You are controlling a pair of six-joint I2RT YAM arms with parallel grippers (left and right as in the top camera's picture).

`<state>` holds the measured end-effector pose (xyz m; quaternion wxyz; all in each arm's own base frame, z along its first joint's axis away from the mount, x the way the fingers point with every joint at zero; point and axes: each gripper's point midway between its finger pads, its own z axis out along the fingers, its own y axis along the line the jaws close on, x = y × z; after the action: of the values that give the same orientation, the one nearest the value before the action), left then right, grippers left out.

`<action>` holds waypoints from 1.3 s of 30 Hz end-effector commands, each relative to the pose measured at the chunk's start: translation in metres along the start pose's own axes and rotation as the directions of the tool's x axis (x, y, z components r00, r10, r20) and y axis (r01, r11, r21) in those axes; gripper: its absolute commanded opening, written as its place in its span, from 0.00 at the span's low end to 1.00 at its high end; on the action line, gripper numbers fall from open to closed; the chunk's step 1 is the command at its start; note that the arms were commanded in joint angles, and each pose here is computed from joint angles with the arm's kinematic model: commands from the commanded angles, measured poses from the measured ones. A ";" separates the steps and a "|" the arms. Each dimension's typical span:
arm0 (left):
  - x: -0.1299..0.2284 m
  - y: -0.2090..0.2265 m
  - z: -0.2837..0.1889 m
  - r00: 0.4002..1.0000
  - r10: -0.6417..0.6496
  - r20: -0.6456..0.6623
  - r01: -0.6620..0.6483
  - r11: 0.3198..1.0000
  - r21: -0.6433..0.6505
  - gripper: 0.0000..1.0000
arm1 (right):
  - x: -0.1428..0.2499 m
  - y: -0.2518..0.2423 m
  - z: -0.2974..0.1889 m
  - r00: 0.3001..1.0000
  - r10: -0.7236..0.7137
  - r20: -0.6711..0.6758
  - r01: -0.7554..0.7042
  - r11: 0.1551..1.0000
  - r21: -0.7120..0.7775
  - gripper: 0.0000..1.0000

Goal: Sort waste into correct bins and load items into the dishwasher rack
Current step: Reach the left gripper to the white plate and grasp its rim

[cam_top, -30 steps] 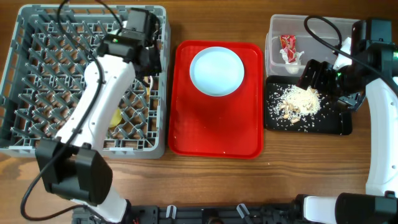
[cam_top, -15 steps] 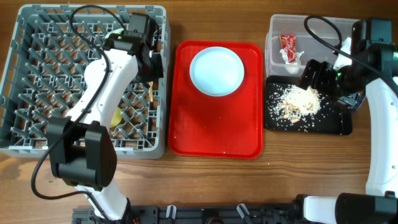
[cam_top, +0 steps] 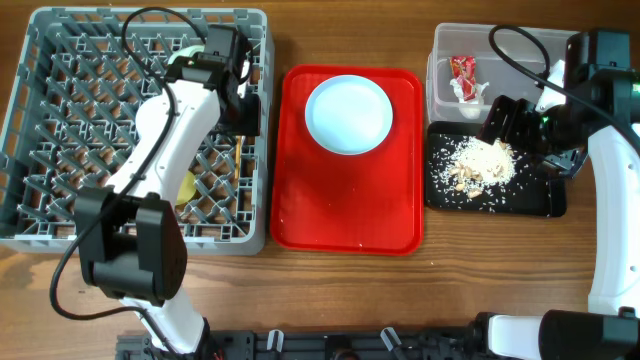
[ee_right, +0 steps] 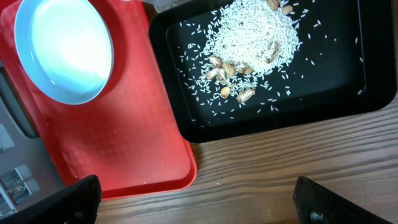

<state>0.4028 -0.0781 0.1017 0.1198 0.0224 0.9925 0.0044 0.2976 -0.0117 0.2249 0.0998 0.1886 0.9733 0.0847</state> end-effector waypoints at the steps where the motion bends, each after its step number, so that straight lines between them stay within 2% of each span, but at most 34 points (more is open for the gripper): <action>1: -0.037 -0.045 -0.060 0.981 0.017 0.193 -0.047 0.987 0.153 0.66 | -0.001 -0.001 -0.007 1.000 -0.008 0.025 0.008 1.000 0.004 1.00; 2: -0.048 -0.067 -0.074 0.963 0.035 0.267 -0.094 0.973 0.210 0.71 | -0.001 -0.001 -0.007 1.000 -0.008 0.025 0.008 1.000 0.004 1.00; 4: -0.060 -0.095 -0.082 0.935 0.071 0.346 -0.160 0.959 0.234 0.80 | -0.001 -0.001 -0.007 1.000 -0.005 0.025 0.005 1.000 0.004 1.00; 5: -0.063 -0.119 -0.079 0.914 0.133 0.383 -0.236 0.943 0.235 0.85 | -0.001 0.000 -0.007 1.000 -0.005 0.022 0.006 1.000 -0.004 1.00; 7: -0.059 -0.154 -0.068 0.879 0.242 0.410 -0.355 0.908 0.225 0.86 | -0.001 0.000 -0.007 1.000 -0.005 0.022 0.006 1.000 -0.006 1.00; 8: -0.051 -0.179 -0.055 0.850 0.330 0.411 -0.442 0.872 0.213 0.87 | -0.001 0.000 -0.007 1.000 -0.005 0.022 0.006 1.000 -0.006 1.00; 12: -0.010 -0.235 -0.006 0.749 0.559 0.355 -0.643 0.743 0.187 0.87 | -0.001 0.000 -0.007 1.000 -0.005 0.022 0.005 1.000 -0.006 1.00; 17: 0.016 -0.249 0.058 0.716 0.657 0.237 -0.684 0.728 0.048 0.86 | -0.001 0.000 -0.007 1.000 -0.005 0.022 0.006 1.000 -0.006 1.00; 22: 0.032 -0.243 0.096 0.701 0.698 0.144 -0.703 0.711 -0.027 0.76 | -0.001 0.000 -0.007 1.000 -0.006 0.023 0.006 1.000 -0.007 1.00; 25: 0.031 -0.233 0.105 0.693 0.712 0.109 -0.703 0.702 -0.118 0.58 | -0.001 0.000 -0.007 1.000 -0.008 0.023 0.008 1.000 -0.006 1.00; 27: 0.032 -0.234 0.107 0.694 0.712 0.107 -0.702 0.702 -0.119 0.53 | -0.001 0.001 -0.007 1.000 -0.008 0.024 0.009 1.000 -0.007 1.00; 28: 0.033 -0.234 0.106 0.692 0.714 0.107 -0.704 0.700 -0.119 0.46 | -0.002 0.001 -0.007 1.000 -0.009 0.027 0.009 1.000 -0.008 1.00; 30: 0.036 -0.234 0.107 0.694 0.713 0.098 -0.705 0.701 -0.110 0.38 | -0.002 0.001 -0.007 1.000 -0.010 0.026 0.010 1.000 -0.007 1.00; 34: 0.045 -0.230 0.115 0.692 0.718 0.078 -0.710 0.696 -0.104 0.30 | -0.002 0.001 -0.007 1.000 -0.009 0.026 0.009 1.000 -0.007 1.00; 37: 0.055 -0.223 0.122 0.689 0.723 0.047 -0.716 0.690 -0.102 0.18 | -0.002 0.001 -0.007 1.000 -0.009 0.026 0.009 1.000 -0.007 1.00; 39: 0.053 -0.221 0.122 0.689 0.723 0.046 -0.715 0.689 -0.117 0.06 | -0.002 0.001 -0.007 1.000 -0.009 0.026 0.009 1.000 -0.007 1.00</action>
<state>0.3881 -0.3166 0.0057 0.2044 0.3945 0.8934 0.0669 0.2976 -0.0117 0.2249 0.1000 0.1886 0.9733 0.0847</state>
